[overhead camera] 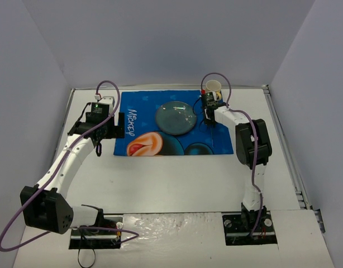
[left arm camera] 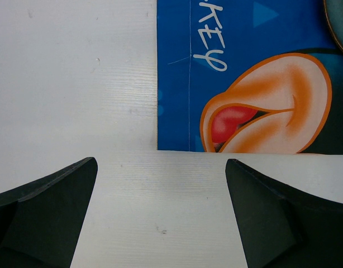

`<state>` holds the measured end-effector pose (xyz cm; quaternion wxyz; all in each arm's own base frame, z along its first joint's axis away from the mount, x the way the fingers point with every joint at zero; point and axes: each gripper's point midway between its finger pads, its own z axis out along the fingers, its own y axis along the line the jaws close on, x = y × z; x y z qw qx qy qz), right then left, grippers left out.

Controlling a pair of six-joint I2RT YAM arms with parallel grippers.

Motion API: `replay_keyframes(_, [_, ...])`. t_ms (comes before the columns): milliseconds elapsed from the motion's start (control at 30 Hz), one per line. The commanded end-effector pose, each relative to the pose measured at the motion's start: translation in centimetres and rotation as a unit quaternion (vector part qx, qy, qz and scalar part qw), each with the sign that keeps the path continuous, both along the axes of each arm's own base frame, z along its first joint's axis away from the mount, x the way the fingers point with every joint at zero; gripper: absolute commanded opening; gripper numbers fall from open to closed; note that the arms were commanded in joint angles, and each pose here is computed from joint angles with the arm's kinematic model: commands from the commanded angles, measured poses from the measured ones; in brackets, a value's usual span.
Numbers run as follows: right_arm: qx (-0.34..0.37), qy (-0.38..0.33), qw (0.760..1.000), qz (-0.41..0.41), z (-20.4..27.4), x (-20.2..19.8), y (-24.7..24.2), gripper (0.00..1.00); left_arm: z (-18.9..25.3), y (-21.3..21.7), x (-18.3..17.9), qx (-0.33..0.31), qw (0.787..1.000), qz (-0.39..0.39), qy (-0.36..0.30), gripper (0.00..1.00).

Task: Set the dinner table for one person

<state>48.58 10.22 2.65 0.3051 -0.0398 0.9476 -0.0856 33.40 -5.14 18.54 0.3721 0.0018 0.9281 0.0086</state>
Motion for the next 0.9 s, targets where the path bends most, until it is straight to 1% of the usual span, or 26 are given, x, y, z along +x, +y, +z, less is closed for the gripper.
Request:
replay_keyframes(0, [0.014,-0.022,1.000,-0.006,1.6,1.4,0.2,0.00,1.2,0.5,0.7,0.002,1.000,0.010,-0.024,0.97])
replay_keyframes(433, [0.013,-0.011,1.000,-0.011,0.5,1.4,-0.6,0.00,1.2,0.5,0.7,0.003,1.000,0.011,-0.024,0.97])
replay_keyframes(500, [0.011,-0.010,1.000,-0.011,0.4,1.3,-0.8,0.05,1.2,0.5,0.7,0.003,1.000,0.010,-0.024,0.97])
replay_keyframes(667, [0.011,-0.008,1.000,-0.003,0.6,1.2,-0.9,0.10,1.2,0.5,0.7,0.003,1.000,0.011,-0.023,0.97])
replay_keyframes(767, [0.009,-0.009,1.000,0.005,0.7,1.2,-0.9,0.10,1.3,0.5,0.7,0.004,1.000,0.010,-0.024,0.97])
replay_keyframes(867, [0.008,-0.008,1.000,0.015,0.8,1.3,-0.8,0.07,1.3,0.5,0.7,0.003,1.000,0.010,-0.024,0.97])
